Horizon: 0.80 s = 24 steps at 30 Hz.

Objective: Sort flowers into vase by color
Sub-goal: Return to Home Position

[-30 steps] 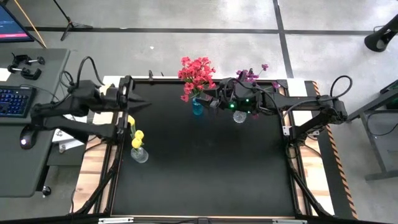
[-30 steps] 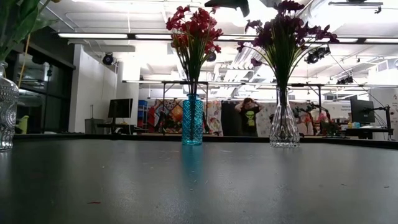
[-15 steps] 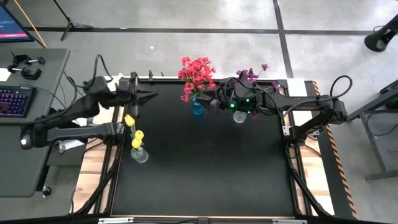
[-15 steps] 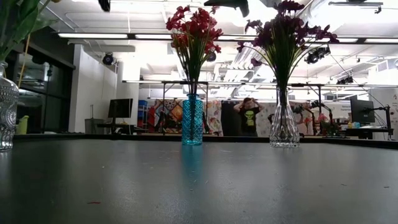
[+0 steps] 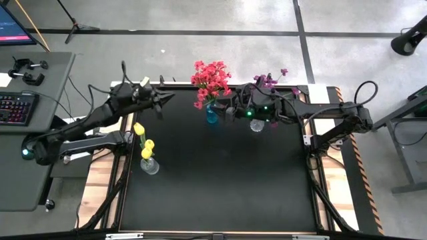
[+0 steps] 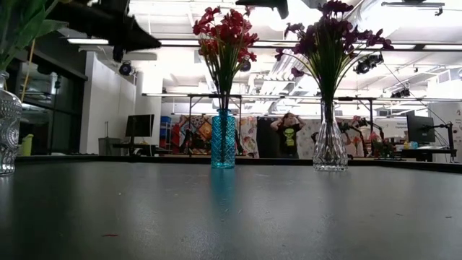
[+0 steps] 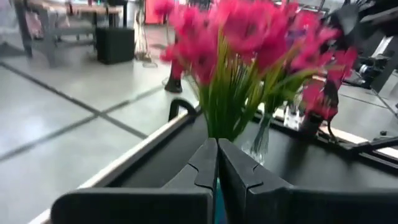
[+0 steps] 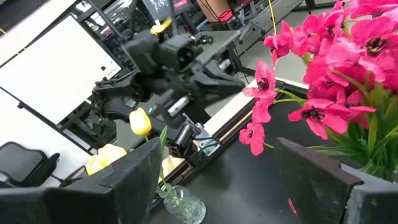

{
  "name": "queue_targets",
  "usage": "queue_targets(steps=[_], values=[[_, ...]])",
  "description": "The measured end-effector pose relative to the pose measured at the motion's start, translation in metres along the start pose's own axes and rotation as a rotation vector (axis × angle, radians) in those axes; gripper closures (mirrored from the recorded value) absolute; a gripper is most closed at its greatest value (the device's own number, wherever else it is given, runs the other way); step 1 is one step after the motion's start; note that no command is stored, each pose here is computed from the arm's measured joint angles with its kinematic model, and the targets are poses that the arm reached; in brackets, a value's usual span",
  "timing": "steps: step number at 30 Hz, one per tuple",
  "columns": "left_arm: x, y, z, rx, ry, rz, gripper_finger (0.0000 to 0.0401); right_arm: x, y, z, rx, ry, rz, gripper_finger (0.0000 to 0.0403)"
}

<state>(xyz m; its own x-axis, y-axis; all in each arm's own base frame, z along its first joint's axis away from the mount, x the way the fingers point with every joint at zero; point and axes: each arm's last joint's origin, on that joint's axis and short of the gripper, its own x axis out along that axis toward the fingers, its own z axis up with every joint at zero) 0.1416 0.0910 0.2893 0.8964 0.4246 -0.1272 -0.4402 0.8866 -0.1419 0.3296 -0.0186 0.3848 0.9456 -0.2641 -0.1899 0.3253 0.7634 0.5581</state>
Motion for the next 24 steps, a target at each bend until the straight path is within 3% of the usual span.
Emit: queue_targets(steps=[15,24], values=[[-0.006,0.008,-0.079,-0.251,0.114,0.015,0.0401,-0.002,0.006,-0.006,-0.005,0.02,0.017,0.0105],[-0.011,-0.001,-0.122,-0.305,0.256,-0.049,0.0401,-0.002,0.006,-0.006,-0.003,0.02,0.017,0.0105]])
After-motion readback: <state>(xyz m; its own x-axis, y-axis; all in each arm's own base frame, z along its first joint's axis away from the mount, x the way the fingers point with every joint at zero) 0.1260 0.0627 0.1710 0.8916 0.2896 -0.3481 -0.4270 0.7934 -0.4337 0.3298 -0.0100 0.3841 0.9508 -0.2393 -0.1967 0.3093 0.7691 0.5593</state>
